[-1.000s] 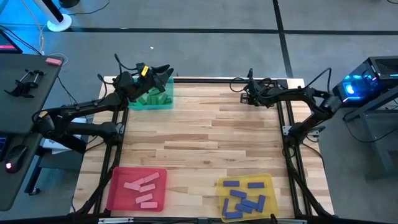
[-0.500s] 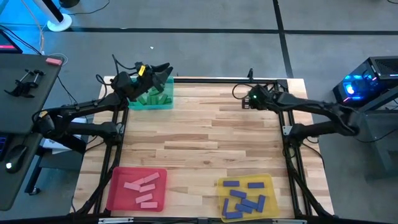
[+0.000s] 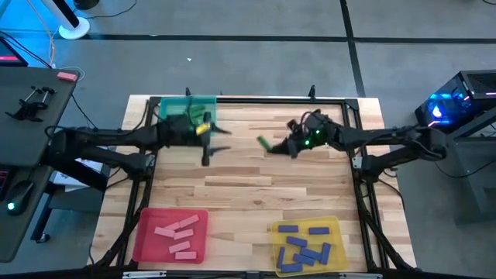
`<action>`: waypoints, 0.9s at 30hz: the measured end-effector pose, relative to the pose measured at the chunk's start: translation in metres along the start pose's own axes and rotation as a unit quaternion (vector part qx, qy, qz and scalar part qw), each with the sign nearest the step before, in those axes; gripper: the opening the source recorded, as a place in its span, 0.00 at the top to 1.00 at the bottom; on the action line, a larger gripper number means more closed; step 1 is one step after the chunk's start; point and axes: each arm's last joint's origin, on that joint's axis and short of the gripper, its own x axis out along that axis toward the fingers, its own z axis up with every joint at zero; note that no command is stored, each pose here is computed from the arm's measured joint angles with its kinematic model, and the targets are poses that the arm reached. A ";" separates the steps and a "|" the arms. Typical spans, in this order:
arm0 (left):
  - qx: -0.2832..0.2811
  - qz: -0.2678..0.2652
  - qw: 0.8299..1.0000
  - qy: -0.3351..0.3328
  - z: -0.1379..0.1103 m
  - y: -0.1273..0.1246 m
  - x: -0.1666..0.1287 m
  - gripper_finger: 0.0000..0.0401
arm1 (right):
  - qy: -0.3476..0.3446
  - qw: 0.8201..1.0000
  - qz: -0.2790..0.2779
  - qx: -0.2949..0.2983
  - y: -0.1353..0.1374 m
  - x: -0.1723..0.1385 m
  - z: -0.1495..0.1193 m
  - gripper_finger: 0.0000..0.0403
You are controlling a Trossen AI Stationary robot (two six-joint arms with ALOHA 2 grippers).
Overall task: Sort blocks
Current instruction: Put the green block into the green bin
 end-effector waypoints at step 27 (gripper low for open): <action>0.212 -0.118 0.968 -0.057 0.037 -0.083 0.014 0.55 | 0.203 0.977 0.049 -0.053 0.104 0.114 0.011 0.91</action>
